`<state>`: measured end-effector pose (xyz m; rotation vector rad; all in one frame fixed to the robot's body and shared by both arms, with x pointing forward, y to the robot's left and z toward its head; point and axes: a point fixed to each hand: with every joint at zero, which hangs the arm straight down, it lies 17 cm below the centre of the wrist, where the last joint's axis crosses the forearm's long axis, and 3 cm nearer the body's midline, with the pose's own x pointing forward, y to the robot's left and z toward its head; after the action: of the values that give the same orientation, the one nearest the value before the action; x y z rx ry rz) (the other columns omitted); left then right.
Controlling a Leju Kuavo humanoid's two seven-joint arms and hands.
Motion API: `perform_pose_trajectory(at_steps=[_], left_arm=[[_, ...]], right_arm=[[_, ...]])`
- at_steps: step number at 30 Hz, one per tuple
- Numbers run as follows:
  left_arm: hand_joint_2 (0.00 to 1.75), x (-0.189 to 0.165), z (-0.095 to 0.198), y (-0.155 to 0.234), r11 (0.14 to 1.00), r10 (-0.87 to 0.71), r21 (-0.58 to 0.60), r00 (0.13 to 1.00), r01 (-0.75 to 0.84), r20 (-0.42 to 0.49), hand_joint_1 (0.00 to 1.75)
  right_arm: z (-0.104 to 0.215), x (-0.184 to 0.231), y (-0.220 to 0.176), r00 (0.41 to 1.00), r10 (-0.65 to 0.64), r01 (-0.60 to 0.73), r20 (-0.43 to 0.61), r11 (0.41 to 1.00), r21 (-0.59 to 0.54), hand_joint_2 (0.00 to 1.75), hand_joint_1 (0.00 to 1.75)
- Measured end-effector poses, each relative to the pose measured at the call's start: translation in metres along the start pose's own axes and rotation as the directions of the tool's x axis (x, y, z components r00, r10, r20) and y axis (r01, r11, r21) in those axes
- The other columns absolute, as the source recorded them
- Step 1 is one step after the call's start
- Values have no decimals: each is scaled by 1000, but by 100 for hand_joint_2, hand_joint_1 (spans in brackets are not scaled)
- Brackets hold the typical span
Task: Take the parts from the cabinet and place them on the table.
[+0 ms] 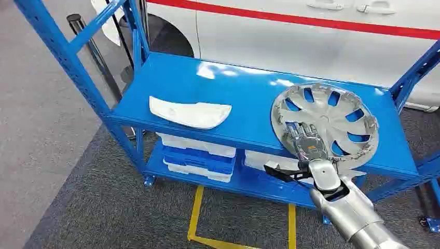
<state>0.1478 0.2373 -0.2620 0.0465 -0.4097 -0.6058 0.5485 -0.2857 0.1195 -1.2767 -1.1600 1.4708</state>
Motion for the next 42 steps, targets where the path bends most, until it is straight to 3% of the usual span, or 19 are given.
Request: perform_pose_trajectory(at_steps=[9, 10, 11, 12, 18, 31, 42], left_arm=[[0, -1, 0, 0, 999, 32, 6, 999, -32, 0, 0], [0, -1, 0, 0, 999, 35, 7, 999, -35, 0, 0], [0, -1, 0, 0, 999, 36, 8, 999, -36, 1, 0], [0, 0, 0, 0, 999, 36, 8, 999, -36, 3, 0], [0, 0, 0, 0, 999, 40, 8, 999, -40, 7, 0], [0, 4, 0, -2, 999, 45, 3, 999, -45, 17, 0], [0, 2, 1, -4, 998, 61, -1, 998, -61, 19, 0]], right_arm=[[-3, 7, 2, 999, 11, -10, -47, 1000, 14, 175, 0], [-3, 7, 2, 999, 11, -11, -48, 1000, 15, 175, 40], [-3, 8, 2, 999, 11, -10, -50, 1000, 16, 175, 155], [-3, 7, 3, 999, 13, -12, -51, 1000, 19, 175, 169], [-4, 7, 5, 999, 14, -13, -50, 999, 30, 175, 154], [-8, 18, 2, 1000, 2, -2, -16, 1000, 30, 175, 154], [-14, 27, -11, 1000, -27, 27, 6, 1000, 3, 175, 175]])
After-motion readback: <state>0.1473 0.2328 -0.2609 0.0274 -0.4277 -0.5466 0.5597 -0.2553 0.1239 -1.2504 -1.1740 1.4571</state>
